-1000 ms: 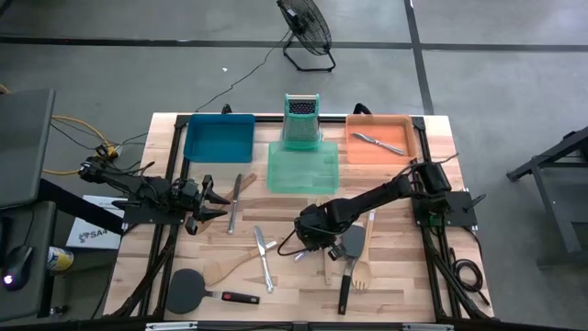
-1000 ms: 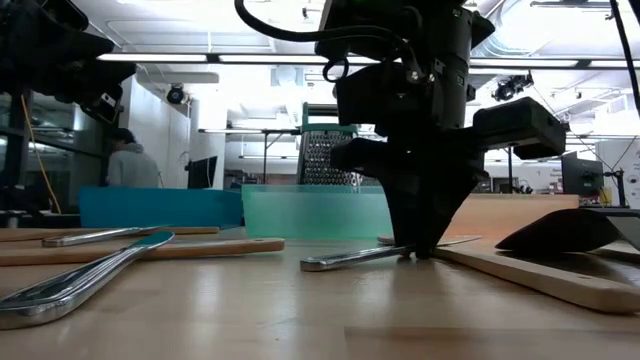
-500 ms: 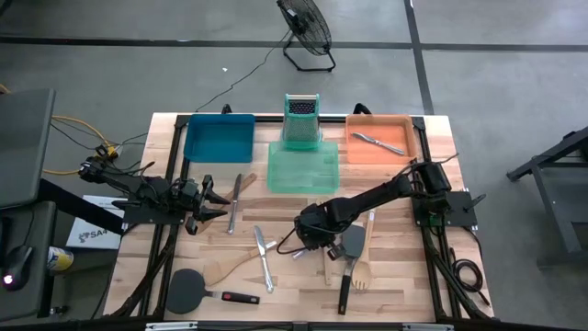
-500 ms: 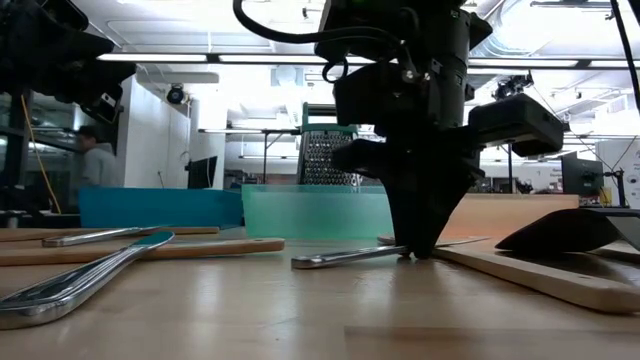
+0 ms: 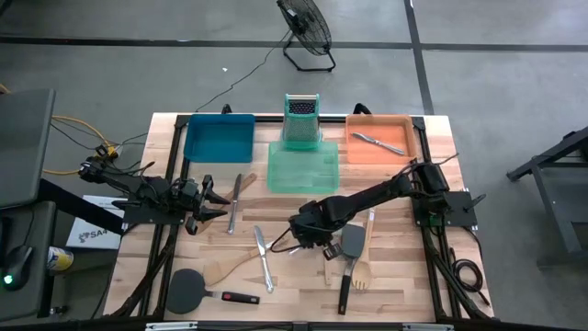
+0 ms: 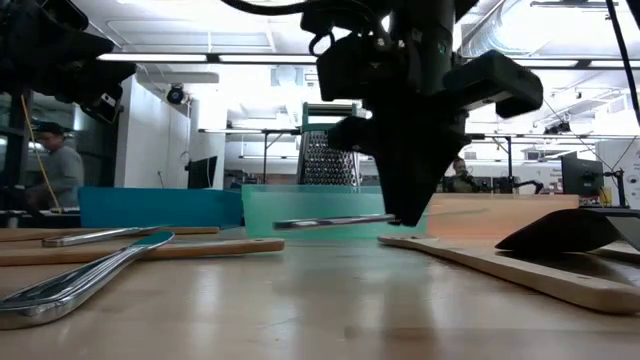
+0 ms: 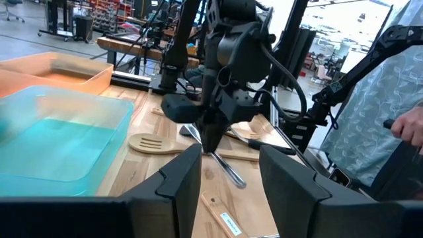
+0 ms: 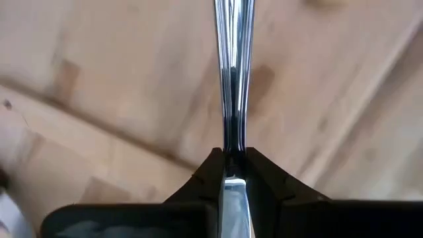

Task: Pick & Place Kitchen Items
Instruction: Put the silver knife into the orange bin

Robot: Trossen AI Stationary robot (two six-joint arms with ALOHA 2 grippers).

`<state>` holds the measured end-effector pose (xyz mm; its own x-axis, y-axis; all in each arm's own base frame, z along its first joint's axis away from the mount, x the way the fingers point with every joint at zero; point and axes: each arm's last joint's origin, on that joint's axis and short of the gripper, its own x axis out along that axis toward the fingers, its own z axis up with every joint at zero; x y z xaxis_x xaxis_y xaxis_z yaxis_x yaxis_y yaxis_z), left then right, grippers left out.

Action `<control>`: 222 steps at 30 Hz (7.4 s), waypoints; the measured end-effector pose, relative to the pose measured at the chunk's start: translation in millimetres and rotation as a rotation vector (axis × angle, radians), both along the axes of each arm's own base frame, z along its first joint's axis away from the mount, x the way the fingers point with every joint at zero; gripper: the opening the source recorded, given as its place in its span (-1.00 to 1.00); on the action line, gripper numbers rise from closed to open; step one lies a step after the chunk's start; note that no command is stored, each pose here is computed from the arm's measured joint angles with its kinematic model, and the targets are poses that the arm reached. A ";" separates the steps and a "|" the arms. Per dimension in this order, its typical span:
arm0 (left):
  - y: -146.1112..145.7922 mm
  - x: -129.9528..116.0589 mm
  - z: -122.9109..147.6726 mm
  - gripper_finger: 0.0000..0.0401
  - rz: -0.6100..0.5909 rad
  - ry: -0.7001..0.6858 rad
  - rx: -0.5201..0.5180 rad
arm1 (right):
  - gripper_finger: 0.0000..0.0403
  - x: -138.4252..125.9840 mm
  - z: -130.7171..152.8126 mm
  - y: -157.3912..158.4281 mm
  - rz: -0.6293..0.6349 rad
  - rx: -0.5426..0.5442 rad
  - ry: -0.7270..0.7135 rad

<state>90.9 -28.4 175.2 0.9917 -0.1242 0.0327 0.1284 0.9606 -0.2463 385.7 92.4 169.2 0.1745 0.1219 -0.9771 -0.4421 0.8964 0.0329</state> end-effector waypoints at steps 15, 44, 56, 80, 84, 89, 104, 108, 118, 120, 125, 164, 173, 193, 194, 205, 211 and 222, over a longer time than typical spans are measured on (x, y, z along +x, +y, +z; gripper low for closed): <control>0.0 0.0 0.0 -0.24 -0.002 0.000 0.000 | -0.85 -14.5 45.2 -20.4 -0.339 -0.049 0.055; 0.0 0.0 0.0 -0.24 0.001 0.000 0.000 | -0.85 -62.9 121.6 -83.5 -0.412 -0.034 -0.090; 0.0 0.0 0.1 -0.24 0.000 0.000 0.000 | -0.85 -80.9 132.8 -116.2 -0.458 -0.046 -0.044; 0.0 0.0 0.2 -0.24 0.000 -0.001 -0.001 | -0.85 -162.9 120.7 -150.2 -0.569 -0.088 -0.126; 0.0 0.0 0.2 -0.24 0.000 -0.001 -0.001 | -0.85 -174.1 121.1 -157.2 -0.585 -0.092 -0.142; 0.0 0.0 0.2 -0.24 0.000 -0.002 -0.001 | -0.85 -188.8 124.9 -169.7 -0.623 -0.115 -0.168; 0.0 0.0 0.2 -0.24 0.000 -0.002 -0.001 | -0.85 -215.8 126.1 -213.1 -0.735 -0.099 -0.174; 0.0 0.0 0.2 -0.24 0.000 -0.002 -0.001 | -0.85 -221.6 123.4 -225.1 -0.797 -0.100 -0.159; 0.0 0.0 0.2 -0.24 0.000 -0.002 -0.001 | -0.85 -231.4 109.7 -258.5 -0.918 -0.152 -0.087; 0.0 0.0 0.2 -0.24 0.000 -0.002 -0.001 | -0.85 -231.9 105.0 -265.1 -0.937 -0.148 -0.068; 0.0 0.0 0.2 -0.24 0.000 -0.002 -0.001 | -0.85 -227.8 90.5 -284.3 -0.976 -0.145 -0.050; 0.0 0.0 0.2 -0.24 0.000 -0.002 -0.001 | -0.85 -214.9 4.3 -349.7 -1.106 -0.145 0.110; 0.0 0.0 0.3 -0.24 0.000 -0.002 -0.001 | -0.85 -213.5 4.1 -348.2 -1.036 -0.088 0.086; 0.0 0.0 0.2 -0.24 0.000 -0.002 -0.001 | -0.81 -211.9 -11.9 -354.1 -0.995 -0.079 0.115; 0.0 0.0 0.2 -0.24 0.000 -0.002 -0.001 | -0.81 -212.0 -11.9 -354.0 -0.995 -0.079 0.117; 0.0 0.0 0.2 -0.24 0.000 -0.002 -0.001 | -0.79 -213.3 -11.9 -354.8 -0.996 -0.078 0.116; 0.0 0.0 0.2 -0.24 0.000 -0.002 -0.001 | -0.78 -213.0 -11.9 -354.6 -0.980 -0.069 0.110; 0.0 0.0 0.2 -0.24 0.000 -0.002 -0.001 | -0.70 -213.0 -11.9 -354.4 -0.978 -0.050 0.102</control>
<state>90.9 -28.5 175.4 0.9916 -0.1245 0.0346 0.1292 0.9604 -0.2468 172.8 -262.0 157.3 0.0913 -0.0731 -0.9931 0.4979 0.8671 -0.0180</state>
